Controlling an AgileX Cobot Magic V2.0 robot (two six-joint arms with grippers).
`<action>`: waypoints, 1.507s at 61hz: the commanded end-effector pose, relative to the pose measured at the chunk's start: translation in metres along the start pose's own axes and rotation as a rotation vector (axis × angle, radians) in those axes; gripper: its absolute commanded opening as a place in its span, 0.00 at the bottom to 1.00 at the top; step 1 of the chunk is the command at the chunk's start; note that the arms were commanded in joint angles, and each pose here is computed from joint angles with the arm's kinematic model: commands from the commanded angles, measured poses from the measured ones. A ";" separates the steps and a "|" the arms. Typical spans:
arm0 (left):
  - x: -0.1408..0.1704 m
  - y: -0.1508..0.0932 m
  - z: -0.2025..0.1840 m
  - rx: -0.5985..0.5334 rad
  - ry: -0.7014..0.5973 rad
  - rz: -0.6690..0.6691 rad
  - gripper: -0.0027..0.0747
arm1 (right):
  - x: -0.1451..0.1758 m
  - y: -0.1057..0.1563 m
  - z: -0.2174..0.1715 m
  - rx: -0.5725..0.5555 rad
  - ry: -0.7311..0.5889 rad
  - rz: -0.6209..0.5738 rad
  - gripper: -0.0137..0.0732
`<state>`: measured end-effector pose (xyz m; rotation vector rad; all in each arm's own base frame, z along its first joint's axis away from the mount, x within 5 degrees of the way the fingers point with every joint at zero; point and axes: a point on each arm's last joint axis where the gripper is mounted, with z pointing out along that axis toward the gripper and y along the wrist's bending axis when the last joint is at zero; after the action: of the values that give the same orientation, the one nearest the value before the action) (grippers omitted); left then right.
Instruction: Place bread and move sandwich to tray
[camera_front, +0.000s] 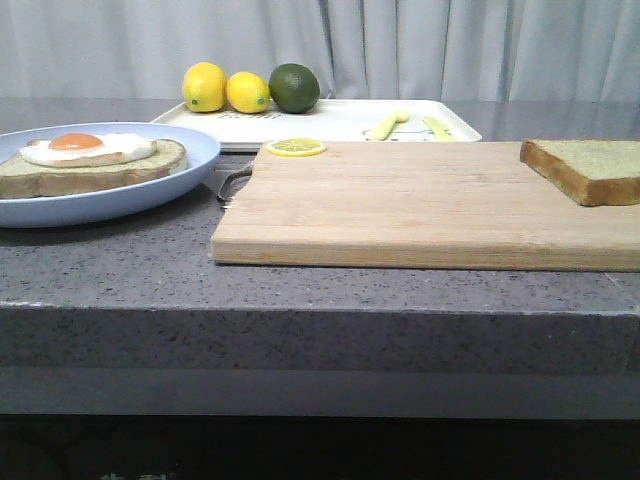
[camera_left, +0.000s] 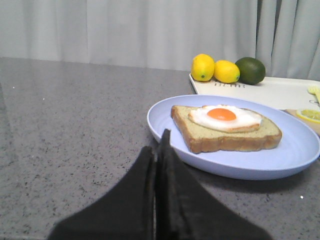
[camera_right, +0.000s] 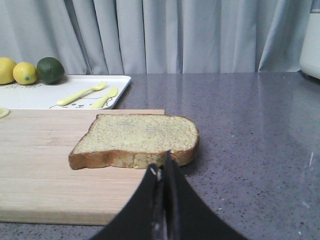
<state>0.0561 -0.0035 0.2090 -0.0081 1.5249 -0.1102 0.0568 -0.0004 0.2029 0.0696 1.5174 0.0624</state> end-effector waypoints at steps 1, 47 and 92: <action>-0.013 -0.001 -0.003 0.016 -0.160 -0.004 0.01 | -0.010 0.001 -0.003 -0.010 -0.109 -0.020 0.08; -0.187 -0.012 -0.013 -0.015 -0.130 0.027 0.01 | -0.167 0.010 0.003 0.043 0.029 -0.103 0.08; -0.171 -0.011 0.057 -0.035 0.199 0.015 0.08 | -0.136 0.006 0.102 0.077 0.549 -0.108 0.16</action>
<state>0.1011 -0.0040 0.3687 -0.0170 1.8038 -0.0649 0.1447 -0.0058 0.3303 0.0533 2.1556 -0.0534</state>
